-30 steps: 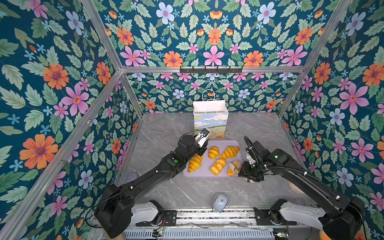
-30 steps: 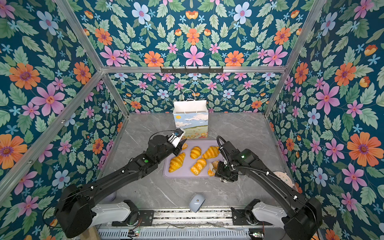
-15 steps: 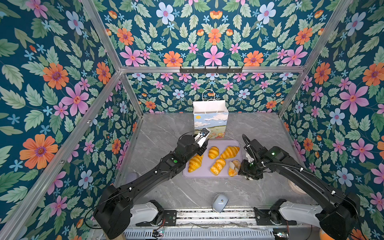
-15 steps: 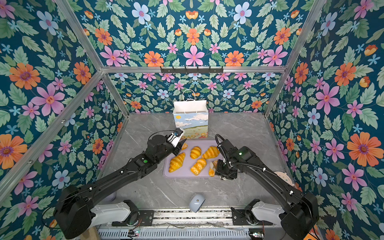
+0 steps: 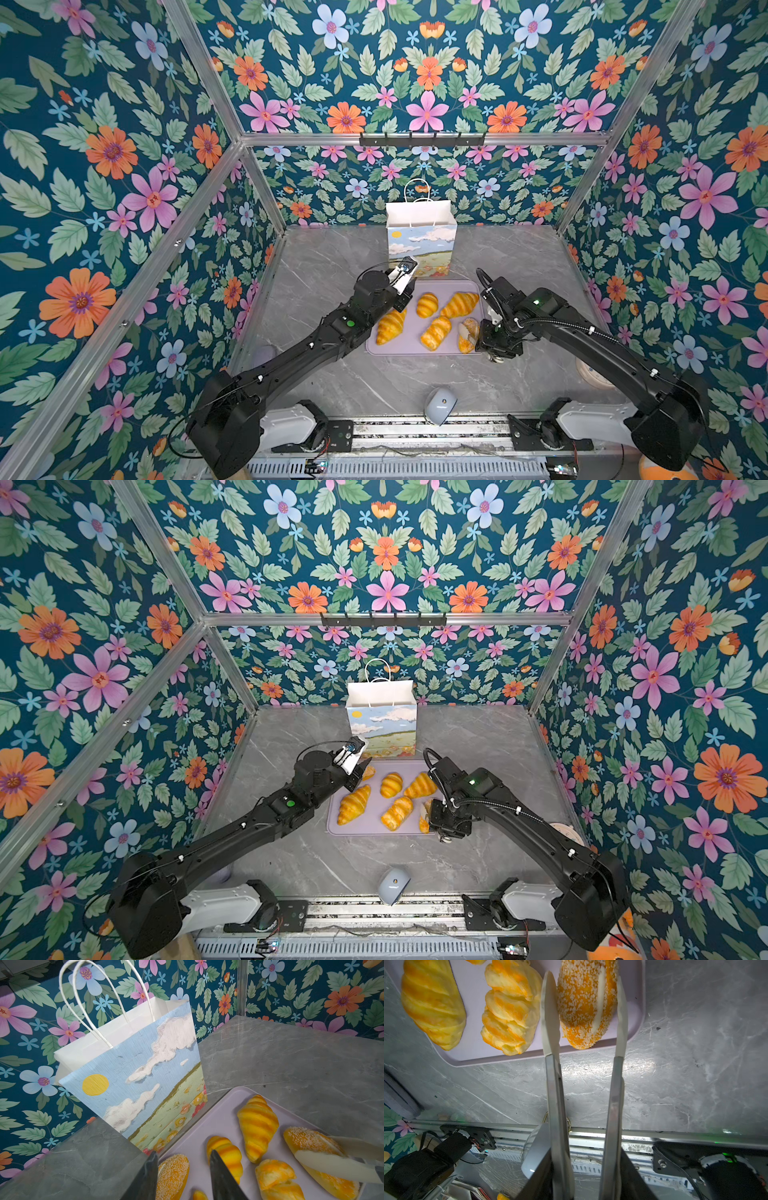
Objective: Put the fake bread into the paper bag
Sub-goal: 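Lower the silver tongs over the sugar-coated orange bun with right gripper, then squeeze the tongs around the bun and lift it with right gripper, then carry the bun toward the bag opening with right gripper while left holds bag rim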
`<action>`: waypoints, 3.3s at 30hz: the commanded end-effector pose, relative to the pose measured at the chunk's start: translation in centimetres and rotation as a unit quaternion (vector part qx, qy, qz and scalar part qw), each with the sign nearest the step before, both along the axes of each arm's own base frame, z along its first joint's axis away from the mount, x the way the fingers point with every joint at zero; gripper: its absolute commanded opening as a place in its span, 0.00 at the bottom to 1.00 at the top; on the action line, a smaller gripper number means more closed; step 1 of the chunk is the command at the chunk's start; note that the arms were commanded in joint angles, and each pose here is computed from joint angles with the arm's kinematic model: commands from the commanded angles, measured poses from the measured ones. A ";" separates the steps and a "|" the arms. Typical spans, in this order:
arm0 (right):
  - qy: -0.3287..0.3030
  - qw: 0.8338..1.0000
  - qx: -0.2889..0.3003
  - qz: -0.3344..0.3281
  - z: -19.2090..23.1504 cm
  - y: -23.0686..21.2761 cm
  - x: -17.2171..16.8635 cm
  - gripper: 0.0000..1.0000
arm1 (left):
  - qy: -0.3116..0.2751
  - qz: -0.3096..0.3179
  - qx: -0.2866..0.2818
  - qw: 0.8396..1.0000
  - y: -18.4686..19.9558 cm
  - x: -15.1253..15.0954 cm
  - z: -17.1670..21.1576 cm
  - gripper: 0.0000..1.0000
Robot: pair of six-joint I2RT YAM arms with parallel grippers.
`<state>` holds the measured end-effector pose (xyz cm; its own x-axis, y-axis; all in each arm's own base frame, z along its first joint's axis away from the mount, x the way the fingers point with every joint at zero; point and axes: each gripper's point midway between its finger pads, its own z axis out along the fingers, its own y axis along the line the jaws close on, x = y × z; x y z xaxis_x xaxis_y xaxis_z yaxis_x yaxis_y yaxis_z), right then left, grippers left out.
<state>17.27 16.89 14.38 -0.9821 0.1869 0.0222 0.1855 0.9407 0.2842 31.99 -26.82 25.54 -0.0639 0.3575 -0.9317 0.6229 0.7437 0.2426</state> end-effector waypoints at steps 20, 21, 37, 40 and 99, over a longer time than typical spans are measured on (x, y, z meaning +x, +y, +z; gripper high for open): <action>0.000 1.000 -0.026 0.012 0.3 -0.2 -0.1 0.45 | -0.004 0.001 -0.011 1.000 -0.2 0.3 0.3 0.42; 0.000 1.000 -0.027 0.012 0.2 -0.2 0.0 0.45 | -0.003 0.001 -0.011 1.000 -0.3 0.3 0.2 0.42; 0.005 0.999 -0.041 0.013 -0.5 -0.4 0.2 0.47 | -0.003 0.002 -0.011 1.000 0.0 0.1 0.1 0.42; 0.002 0.999 -0.040 0.014 -0.4 -0.4 0.2 0.44 | -0.004 0.001 -0.011 1.000 -0.1 0.1 0.1 0.42; -0.515 0.837 0.064 0.176 27.6 -4.2 19.6 0.30 | 0.288 0.175 -0.194 0.921 4.4 16.0 6.1 0.56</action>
<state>35.61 11.60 39.45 -0.6064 -0.0148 -0.7950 -0.3893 0.8773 0.2806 48.43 -22.39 32.90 -0.5840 -0.1682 -0.7942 0.2793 0.8770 -0.3911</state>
